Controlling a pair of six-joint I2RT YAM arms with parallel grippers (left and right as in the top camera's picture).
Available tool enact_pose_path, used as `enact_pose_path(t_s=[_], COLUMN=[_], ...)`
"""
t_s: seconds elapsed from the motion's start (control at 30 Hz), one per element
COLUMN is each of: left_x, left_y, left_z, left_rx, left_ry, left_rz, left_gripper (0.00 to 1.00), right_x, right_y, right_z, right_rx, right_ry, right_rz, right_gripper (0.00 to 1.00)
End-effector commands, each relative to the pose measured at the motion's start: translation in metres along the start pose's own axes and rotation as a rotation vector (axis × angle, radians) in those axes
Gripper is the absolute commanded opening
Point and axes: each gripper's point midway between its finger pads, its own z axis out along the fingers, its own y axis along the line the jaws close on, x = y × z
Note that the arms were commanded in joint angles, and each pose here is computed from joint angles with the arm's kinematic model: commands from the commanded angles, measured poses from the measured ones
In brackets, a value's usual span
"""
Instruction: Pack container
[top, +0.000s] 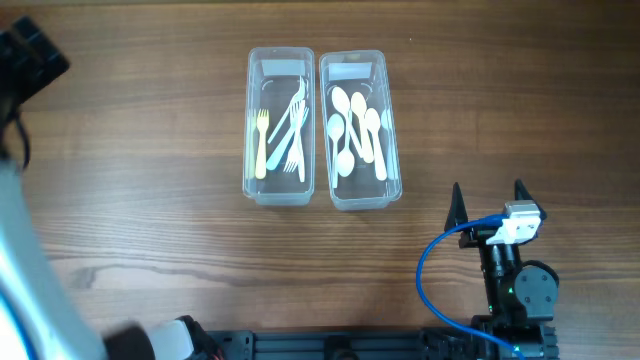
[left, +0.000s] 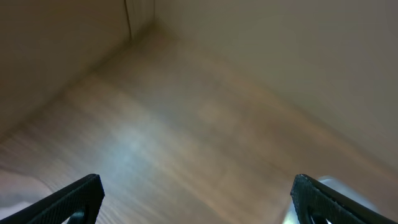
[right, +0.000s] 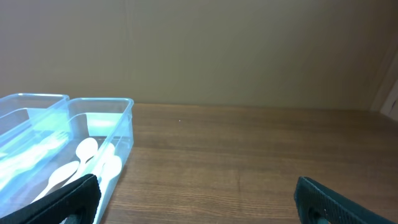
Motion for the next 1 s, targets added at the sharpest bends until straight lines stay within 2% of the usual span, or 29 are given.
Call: enact_pose_path(t_s=[0.0, 0.07, 0.1, 0.23, 0.37, 0.6, 0.73, 0.97], left_x=[-0.011, -0.001, 0.006, 0.039, 0.075, 0.153, 0.187, 0.231], left_y=[-0.001, 0.000, 0.001, 0.005, 0.003, -0.009, -0.013, -0.011], left_z=[-0.093, -0.148, -0.160, -0.167, -0.135, -0.049, -0.023, -0.009], left_rx=[0.075, 0.116, 0.132, 0.173, 0.226, 0.395, 0.446, 0.500], left_ry=[-0.191, -0.291, -0.310, -0.349, -0.376, -0.385, -0.383, -0.392], left_rz=[-0.008, -0.001, 0.002, 0.011, -0.012, -0.246, -0.249, -0.236], left_gripper=[1.00, 1.00, 1.00, 1.00, 1.00, 1.00, 1.00, 1.00], right_x=[-0.002, -0.002, -0.002, -0.002, -0.002, -0.002, -0.002, -0.002], right_y=[0.002, 0.002, 0.002, 0.002, 0.002, 0.002, 0.002, 0.002], right_z=[0.000, 0.000, 0.000, 0.000, 0.000, 0.000, 0.000, 0.000], right_rx=[-0.016, -0.016, -0.016, -0.016, -0.016, -0.016, -0.016, -0.016], right_ry=[-0.013, -0.013, -0.013, -0.013, -0.013, -0.013, -0.013, -0.013], right_rz=[-0.003, -0.002, -0.003, -0.003, -0.003, -0.002, -0.003, -0.003], right_gripper=[1.00, 1.00, 1.00, 1.00, 1.00, 1.00, 1.00, 1.00])
